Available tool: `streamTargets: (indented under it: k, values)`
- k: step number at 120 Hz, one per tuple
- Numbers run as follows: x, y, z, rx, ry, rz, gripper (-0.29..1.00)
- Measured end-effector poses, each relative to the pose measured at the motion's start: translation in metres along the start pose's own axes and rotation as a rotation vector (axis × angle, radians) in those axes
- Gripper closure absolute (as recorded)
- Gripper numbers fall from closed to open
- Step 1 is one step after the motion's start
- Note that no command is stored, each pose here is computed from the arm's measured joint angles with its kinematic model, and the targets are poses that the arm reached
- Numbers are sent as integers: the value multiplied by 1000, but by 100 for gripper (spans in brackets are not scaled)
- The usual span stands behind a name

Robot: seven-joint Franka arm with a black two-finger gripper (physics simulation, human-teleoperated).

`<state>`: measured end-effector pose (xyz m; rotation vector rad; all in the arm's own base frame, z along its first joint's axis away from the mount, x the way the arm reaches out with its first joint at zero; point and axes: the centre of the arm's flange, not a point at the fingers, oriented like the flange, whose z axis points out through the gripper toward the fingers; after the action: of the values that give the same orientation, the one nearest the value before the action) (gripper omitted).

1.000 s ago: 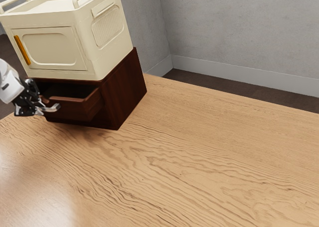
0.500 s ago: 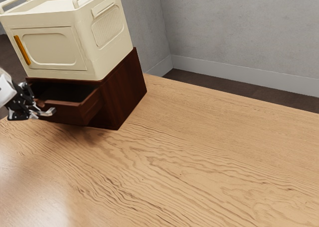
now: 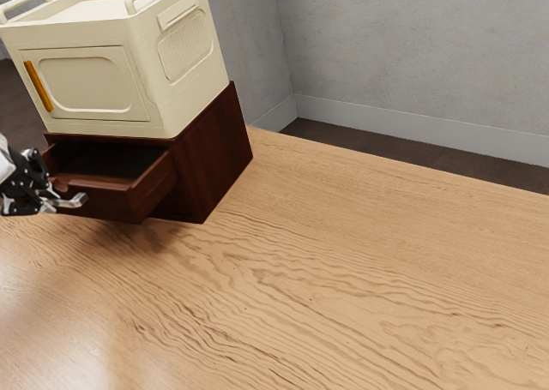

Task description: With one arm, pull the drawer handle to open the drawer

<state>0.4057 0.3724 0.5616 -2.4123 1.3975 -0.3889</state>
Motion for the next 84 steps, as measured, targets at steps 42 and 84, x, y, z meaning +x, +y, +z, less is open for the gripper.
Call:
streamTargets:
  k: [42,84]
  values:
    - [-11,23,-42,57,25,-1,61]
    - [-56,51,-136,-48,24,5,21]
